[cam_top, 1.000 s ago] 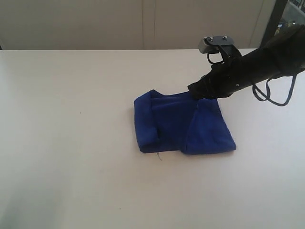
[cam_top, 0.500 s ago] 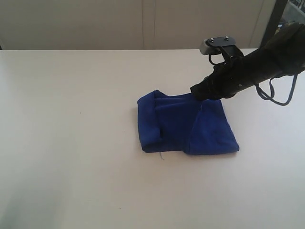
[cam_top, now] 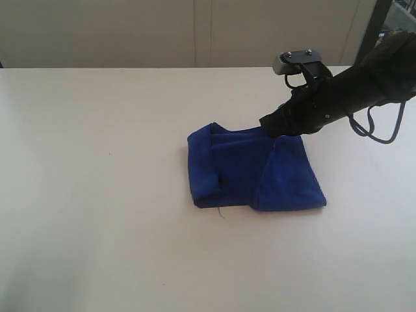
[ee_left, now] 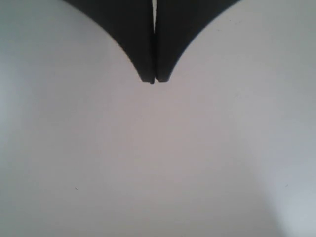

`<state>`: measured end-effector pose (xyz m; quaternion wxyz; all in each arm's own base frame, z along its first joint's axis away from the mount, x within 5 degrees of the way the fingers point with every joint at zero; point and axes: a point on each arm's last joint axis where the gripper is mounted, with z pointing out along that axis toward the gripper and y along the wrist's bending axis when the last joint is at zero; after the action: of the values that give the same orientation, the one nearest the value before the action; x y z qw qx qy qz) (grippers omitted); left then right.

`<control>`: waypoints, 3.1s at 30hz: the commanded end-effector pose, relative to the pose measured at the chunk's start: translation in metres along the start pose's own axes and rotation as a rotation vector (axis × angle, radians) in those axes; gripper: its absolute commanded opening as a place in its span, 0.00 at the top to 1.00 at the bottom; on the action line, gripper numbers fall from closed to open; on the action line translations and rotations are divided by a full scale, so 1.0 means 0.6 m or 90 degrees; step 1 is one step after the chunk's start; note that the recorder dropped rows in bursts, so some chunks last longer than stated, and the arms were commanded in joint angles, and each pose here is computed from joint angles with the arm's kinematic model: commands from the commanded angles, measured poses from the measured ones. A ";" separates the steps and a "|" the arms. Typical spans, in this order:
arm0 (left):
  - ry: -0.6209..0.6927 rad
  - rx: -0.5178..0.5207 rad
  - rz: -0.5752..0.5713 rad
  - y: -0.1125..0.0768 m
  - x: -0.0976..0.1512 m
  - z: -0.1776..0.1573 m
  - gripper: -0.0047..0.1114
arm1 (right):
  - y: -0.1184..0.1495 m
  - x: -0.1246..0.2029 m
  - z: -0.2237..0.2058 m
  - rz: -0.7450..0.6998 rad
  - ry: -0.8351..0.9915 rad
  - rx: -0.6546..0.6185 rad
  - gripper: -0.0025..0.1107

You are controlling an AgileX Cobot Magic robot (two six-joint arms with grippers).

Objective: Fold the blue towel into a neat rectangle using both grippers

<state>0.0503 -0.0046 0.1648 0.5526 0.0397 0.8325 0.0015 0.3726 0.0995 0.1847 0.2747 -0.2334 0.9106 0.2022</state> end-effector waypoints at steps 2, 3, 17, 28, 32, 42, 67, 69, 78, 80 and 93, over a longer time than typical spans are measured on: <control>-0.001 -0.004 0.009 0.001 0.002 0.001 0.96 | -0.003 -0.004 -0.003 -0.001 -0.008 0.005 0.98; -0.003 -0.005 0.011 0.001 0.002 0.001 0.96 | -0.003 -0.004 -0.003 0.000 -0.008 0.005 0.98; -0.215 -0.052 0.019 0.011 -0.048 -0.008 0.96 | -0.003 -0.004 -0.003 0.000 -0.008 0.006 0.98; -0.347 -0.018 -0.192 0.018 -0.115 -0.036 0.96 | -0.003 -0.004 -0.003 0.000 -0.008 0.006 0.98; -0.166 -0.004 -0.186 0.018 -0.205 -0.030 0.96 | -0.003 -0.004 -0.003 0.001 -0.009 0.005 0.98; 0.248 0.142 -0.065 -0.038 -0.214 0.159 0.96 | -0.003 -0.004 -0.003 0.006 -0.009 0.005 0.98; 0.166 0.441 0.459 -0.345 -0.205 0.311 0.89 | -0.007 0.003 -0.003 0.023 0.022 0.024 0.98; 0.175 0.444 0.461 -0.354 -0.201 0.324 0.78 | -0.008 0.003 -0.003 0.023 0.020 0.026 0.98; 0.157 0.462 0.516 -0.395 -0.178 0.339 0.52 | -0.009 0.002 -0.003 0.023 0.017 0.030 0.98; 0.134 0.478 0.555 -0.409 -0.176 0.329 0.52 | -0.009 0.002 -0.003 0.023 0.017 0.030 0.98; 0.057 0.496 0.642 -0.433 -0.175 0.315 0.52 | -0.009 0.002 -0.003 0.023 0.017 0.030 0.98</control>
<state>0.2489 -0.2762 0.1752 0.3919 0.6179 0.6803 -0.0416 0.3720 0.0955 0.1820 0.2596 -0.2158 0.9230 0.1848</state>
